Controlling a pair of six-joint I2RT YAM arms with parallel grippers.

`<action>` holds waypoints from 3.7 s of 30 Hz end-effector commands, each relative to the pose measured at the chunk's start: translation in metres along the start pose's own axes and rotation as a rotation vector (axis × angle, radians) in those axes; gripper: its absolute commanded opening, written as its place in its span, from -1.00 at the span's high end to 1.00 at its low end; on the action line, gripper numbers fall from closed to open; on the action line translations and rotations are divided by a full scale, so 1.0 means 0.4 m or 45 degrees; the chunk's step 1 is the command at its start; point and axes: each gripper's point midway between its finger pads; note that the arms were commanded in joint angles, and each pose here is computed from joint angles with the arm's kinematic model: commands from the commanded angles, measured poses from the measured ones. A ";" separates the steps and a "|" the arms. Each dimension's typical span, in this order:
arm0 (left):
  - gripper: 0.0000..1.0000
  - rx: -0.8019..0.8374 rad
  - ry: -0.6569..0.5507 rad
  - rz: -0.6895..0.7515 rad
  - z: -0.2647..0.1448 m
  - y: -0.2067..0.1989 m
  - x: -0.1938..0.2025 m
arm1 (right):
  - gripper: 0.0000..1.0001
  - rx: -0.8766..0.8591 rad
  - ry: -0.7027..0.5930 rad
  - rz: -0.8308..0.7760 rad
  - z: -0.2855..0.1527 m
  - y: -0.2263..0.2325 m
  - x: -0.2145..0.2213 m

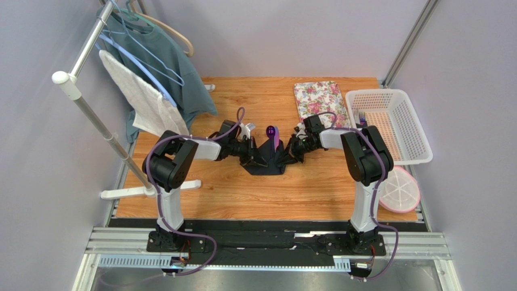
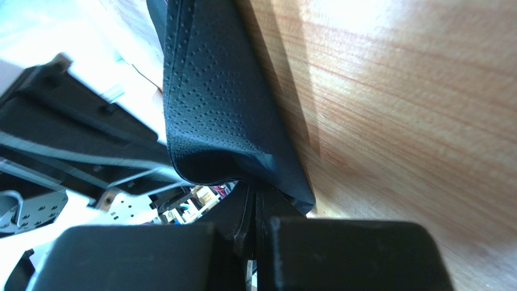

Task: Place the utensils on the paper napkin and roll it up

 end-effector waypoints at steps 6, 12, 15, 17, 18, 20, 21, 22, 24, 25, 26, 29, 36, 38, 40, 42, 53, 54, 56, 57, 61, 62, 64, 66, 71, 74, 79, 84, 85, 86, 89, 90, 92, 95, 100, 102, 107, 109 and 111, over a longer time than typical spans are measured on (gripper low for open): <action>1.00 -0.104 0.044 -0.031 0.022 0.057 -0.009 | 1.00 -0.049 -0.030 -0.074 -0.015 0.085 -0.006; 1.00 -0.119 0.047 -0.034 0.024 0.062 -0.011 | 1.00 -0.052 -0.015 -0.059 0.004 0.100 0.001; 1.00 -0.123 0.048 -0.040 0.025 0.066 -0.010 | 1.00 -0.057 -0.013 -0.041 0.014 0.104 0.000; 1.00 -0.124 0.049 -0.039 0.025 0.067 -0.010 | 1.00 -0.063 -0.006 -0.035 0.026 0.105 0.000; 1.00 -0.123 0.048 -0.038 0.025 0.065 -0.011 | 1.00 -0.065 -0.009 -0.028 0.029 0.107 -0.003; 1.00 -0.124 0.052 -0.039 0.025 0.067 -0.009 | 1.00 -0.062 -0.010 -0.015 0.037 0.099 -0.005; 1.00 -0.124 0.049 -0.037 0.025 0.067 -0.010 | 1.00 -0.062 -0.007 -0.008 0.043 0.098 -0.004; 1.00 -0.125 0.050 -0.041 0.025 0.067 -0.010 | 1.00 -0.075 -0.011 -0.001 0.044 0.103 -0.008; 1.00 -0.124 0.049 -0.039 0.025 0.067 -0.010 | 1.00 -0.082 -0.008 0.005 0.051 0.102 -0.007; 1.00 -0.122 0.050 -0.036 0.025 0.065 -0.011 | 1.00 -0.086 -0.007 0.005 0.051 0.106 -0.007; 1.00 -0.123 0.049 -0.036 0.025 0.065 -0.012 | 1.00 -0.088 -0.010 0.002 0.050 0.108 -0.007; 1.00 -0.121 0.051 -0.038 0.027 0.066 -0.012 | 1.00 -0.108 -0.013 0.003 0.057 0.116 -0.007; 1.00 -0.121 0.051 -0.038 0.027 0.066 -0.011 | 1.00 -0.148 -0.010 -0.007 0.070 0.136 -0.001; 1.00 -0.120 0.054 -0.039 0.026 0.067 -0.009 | 1.00 -0.133 -0.012 -0.009 0.075 0.125 -0.001; 1.00 -0.118 0.050 -0.035 0.026 0.064 -0.012 | 1.00 -0.103 -0.001 -0.005 0.083 0.106 0.003; 1.00 -0.109 0.052 -0.028 0.024 0.060 -0.010 | 0.98 -0.078 -0.001 -0.009 0.089 0.090 0.004; 0.68 0.066 -0.064 0.129 -0.093 -0.058 -0.026 | -0.01 -0.042 0.021 -0.003 0.105 0.055 0.009; 0.66 0.063 -0.081 0.136 -0.109 -0.058 -0.031 | -0.08 -0.042 0.021 -0.003 0.105 0.055 0.008; 0.59 0.073 -0.115 0.167 -0.138 -0.080 -0.037 | -0.30 -0.041 0.018 -0.004 0.105 0.055 0.007; 0.52 0.058 -0.132 0.165 -0.151 -0.076 -0.045 | -0.39 -0.038 0.021 -0.003 0.107 0.054 0.009; 0.43 0.066 -0.179 0.154 -0.181 -0.090 -0.064 | -0.57 -0.041 0.025 0.008 0.110 0.054 0.011; 0.42 0.068 -0.190 0.148 -0.185 -0.090 -0.071 | -0.57 -0.042 0.025 0.008 0.110 0.056 0.011; 0.42 0.061 -0.209 0.140 -0.185 -0.086 -0.088 | -0.53 -0.038 0.025 0.014 0.112 0.054 0.012; 0.44 0.030 -0.225 0.159 -0.185 -0.086 -0.110 | -0.47 -0.032 0.019 0.020 0.112 0.052 0.009; 0.58 0.001 -0.212 0.165 -0.166 -0.079 -0.134 | -0.01 -0.013 0.020 0.041 0.118 0.040 0.011; 0.63 -0.016 -0.189 0.163 -0.150 -0.072 -0.131 | 0.15 -0.003 0.022 0.053 0.122 0.034 0.010; 0.68 -0.045 -0.130 0.159 -0.110 -0.063 -0.108 | 0.23 0.009 0.025 0.059 0.125 0.030 0.013; 0.71 -0.086 -0.073 0.181 -0.073 -0.056 -0.080 | 0.28 0.016 0.028 0.058 0.125 0.027 0.014; 0.72 -0.099 -0.063 0.171 -0.066 -0.044 -0.080 | 0.31 0.014 0.028 0.057 0.125 0.029 0.014; 0.76 -0.121 -0.053 0.160 -0.063 -0.034 -0.076 | 0.33 0.015 0.029 0.056 0.125 0.028 0.014; 0.82 -0.176 -0.036 0.134 -0.053 0.001 -0.075 | 0.36 0.002 0.029 0.042 0.120 0.040 0.014; 0.84 -0.189 -0.033 0.125 -0.050 0.012 -0.074 | 0.37 -0.001 0.031 0.036 0.118 0.043 0.015; 0.89 -0.217 -0.031 0.114 -0.050 0.027 -0.074 | 0.39 -0.004 0.034 0.019 0.112 0.056 0.016; 0.97 -0.268 -0.024 0.093 -0.047 0.056 -0.071 | 0.40 -0.016 0.026 -0.028 0.094 0.082 0.014; 1.00 -0.326 -0.014 0.072 -0.046 0.090 -0.066 | 0.36 -0.076 0.032 -0.139 0.054 0.146 0.016; 1.00 -0.337 -0.010 0.068 -0.045 0.098 -0.063 | 0.36 -0.086 0.029 -0.174 0.031 0.170 0.020; 1.00 -0.345 -0.012 0.064 -0.045 0.102 -0.063 | 0.46 -0.063 0.037 -0.246 0.004 0.172 0.045; 1.00 -0.346 -0.015 0.065 -0.047 0.100 -0.063 | 0.55 -0.039 0.046 -0.234 0.010 0.150 0.052; 1.00 -0.342 -0.016 0.068 -0.047 0.098 -0.065 | 0.64 -0.035 0.059 -0.208 0.021 0.134 0.058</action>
Point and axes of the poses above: each gripper's point midway between its finger pads, its own z axis out along the fingers, its own y axis along the line the jaws close on, x = y × z, and after that the axes turned 11 degrees about -z, right-handed
